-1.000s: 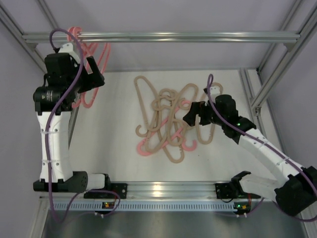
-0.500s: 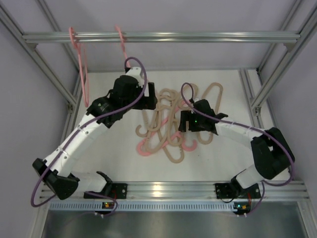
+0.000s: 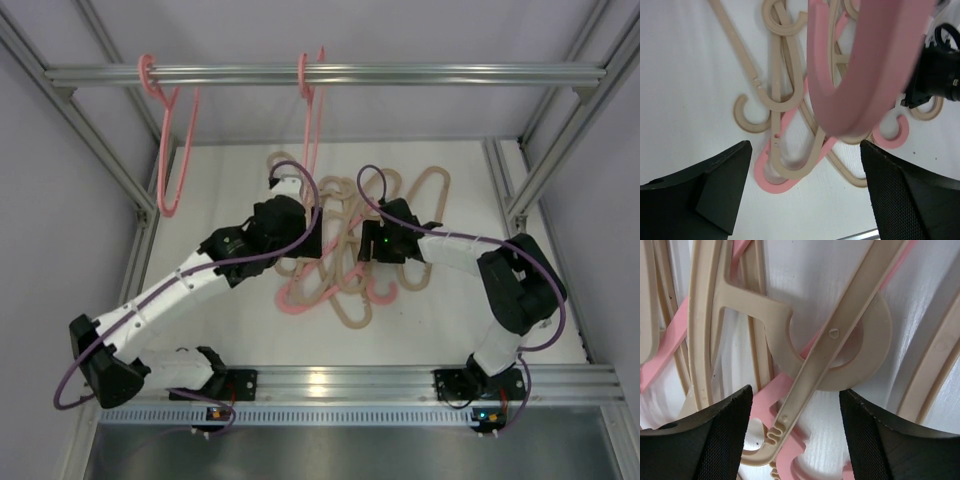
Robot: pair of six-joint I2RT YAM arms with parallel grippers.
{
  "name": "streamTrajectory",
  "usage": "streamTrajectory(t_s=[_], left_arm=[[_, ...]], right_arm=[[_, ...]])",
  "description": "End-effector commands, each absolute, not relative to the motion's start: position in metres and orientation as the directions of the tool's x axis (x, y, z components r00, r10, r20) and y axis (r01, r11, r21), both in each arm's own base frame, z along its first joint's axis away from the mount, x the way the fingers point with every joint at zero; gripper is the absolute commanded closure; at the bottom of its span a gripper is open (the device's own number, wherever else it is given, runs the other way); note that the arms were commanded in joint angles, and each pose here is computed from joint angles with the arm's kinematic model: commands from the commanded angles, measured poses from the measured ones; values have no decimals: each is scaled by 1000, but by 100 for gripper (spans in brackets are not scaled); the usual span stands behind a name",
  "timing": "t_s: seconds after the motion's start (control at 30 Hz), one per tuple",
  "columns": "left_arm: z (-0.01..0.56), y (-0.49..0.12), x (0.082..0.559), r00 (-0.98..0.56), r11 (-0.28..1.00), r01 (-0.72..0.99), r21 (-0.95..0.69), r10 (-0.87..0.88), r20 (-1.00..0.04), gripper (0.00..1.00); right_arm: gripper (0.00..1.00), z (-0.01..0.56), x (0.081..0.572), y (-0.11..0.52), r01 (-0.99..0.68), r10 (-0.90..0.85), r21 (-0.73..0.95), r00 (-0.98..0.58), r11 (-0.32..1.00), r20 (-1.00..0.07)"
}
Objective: Organize the hangers
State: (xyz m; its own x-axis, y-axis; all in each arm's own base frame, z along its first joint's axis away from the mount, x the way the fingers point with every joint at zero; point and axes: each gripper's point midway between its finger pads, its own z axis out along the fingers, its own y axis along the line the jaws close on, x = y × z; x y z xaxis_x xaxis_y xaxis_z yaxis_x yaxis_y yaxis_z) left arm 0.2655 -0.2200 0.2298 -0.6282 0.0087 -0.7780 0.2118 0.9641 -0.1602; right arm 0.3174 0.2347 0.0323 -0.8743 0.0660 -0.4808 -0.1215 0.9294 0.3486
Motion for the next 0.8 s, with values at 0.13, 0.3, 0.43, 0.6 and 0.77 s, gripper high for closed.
streamTrajectory(t_s=[0.13, 0.3, 0.43, 0.6, 0.77], left_arm=[[309, -169, 261, -423, 965, 87, -246, -188, -886, 10], [339, -186, 254, -419, 933, 195, -301, -198, -886, 9], [357, -203, 260, -412, 921, 258, -292, -168, -896, 9], [383, -218, 280, -368, 925, 272, -265, -154, -917, 9], [384, -223, 305, -332, 956, 221, -194, -113, -936, 13]], right_arm=[[32, 41, 332, 252, -130, 95, 385, -853, 914, -514], [31, 46, 330, 249, -142, 89, 382, -845, 913, -528], [28, 50, 326, 247, -147, 88, 383, -842, 912, -532], [23, 70, 324, 245, -162, 105, 402, -818, 901, -566], [20, 84, 323, 244, -181, 109, 410, -799, 894, -592]])
